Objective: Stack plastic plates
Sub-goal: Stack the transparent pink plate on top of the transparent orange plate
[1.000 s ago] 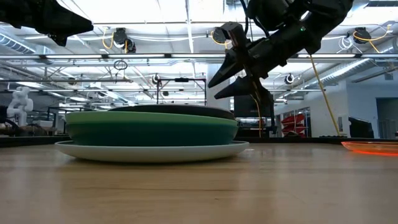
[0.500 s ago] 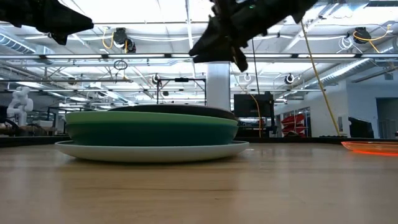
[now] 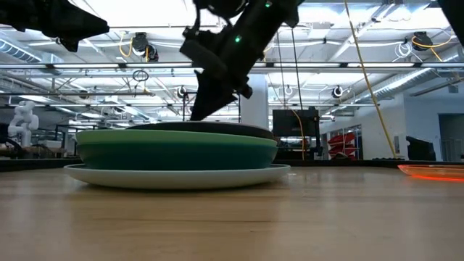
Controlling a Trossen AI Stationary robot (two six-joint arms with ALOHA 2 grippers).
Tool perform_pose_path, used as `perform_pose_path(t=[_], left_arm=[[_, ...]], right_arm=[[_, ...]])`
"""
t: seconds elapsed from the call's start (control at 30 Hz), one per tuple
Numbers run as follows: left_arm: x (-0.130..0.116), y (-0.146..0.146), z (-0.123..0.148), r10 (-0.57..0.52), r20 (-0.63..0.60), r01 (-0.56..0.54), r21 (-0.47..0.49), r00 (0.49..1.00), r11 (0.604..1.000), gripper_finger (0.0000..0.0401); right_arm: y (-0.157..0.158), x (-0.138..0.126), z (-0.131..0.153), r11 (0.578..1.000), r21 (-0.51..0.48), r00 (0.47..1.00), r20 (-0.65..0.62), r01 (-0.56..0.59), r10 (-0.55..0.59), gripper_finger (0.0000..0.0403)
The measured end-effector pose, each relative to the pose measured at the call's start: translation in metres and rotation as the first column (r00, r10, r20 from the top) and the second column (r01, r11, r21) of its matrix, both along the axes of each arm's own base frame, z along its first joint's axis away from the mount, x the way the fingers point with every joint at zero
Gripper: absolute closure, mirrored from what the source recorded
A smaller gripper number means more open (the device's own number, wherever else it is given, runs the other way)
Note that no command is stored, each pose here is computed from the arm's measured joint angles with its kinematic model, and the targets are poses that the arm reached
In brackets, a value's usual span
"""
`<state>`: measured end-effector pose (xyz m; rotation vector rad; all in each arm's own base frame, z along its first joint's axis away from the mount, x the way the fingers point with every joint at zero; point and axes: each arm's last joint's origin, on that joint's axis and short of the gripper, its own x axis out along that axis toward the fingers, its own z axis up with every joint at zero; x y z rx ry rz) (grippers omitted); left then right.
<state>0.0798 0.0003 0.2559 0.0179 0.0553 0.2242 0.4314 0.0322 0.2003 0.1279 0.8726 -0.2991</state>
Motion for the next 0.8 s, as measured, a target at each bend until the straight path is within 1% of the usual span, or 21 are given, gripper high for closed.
perform_pose_path(t=[0.13, 0.33, 0.63, 0.8], left_arm=[[0.000, 0.000, 0.000, 0.000, -0.002, 0.000, 0.000, 1.000, 1.000, 0.0318], [0.000, 0.000, 0.000, 0.000, -0.002, 0.000, 0.000, 1.000, 1.000, 0.0318], [0.000, 0.000, 0.000, 0.000, 0.000, 0.000, -0.001, 1.000, 1.000, 0.0318], [0.000, 0.000, 0.000, 0.000, 0.000, 0.000, -0.001, 1.000, 1.000, 0.0318]], right_arm=[[0.003, 0.008, -0.004, 1.000, -0.017, 0.998, -0.069, -0.015, 0.014, 0.0400], [0.008, 0.010, -0.017, 1.000, -0.014, 0.993, -0.118, -0.028, 0.026, 0.0401], [0.023, 0.011, -0.015, 0.998, -0.009, 0.994, -0.086, -0.064, 0.063, 0.0401], [0.026, 0.011, -0.015, 0.998, -0.032, 0.995, -0.083, -0.056, 0.053, 0.0401]])
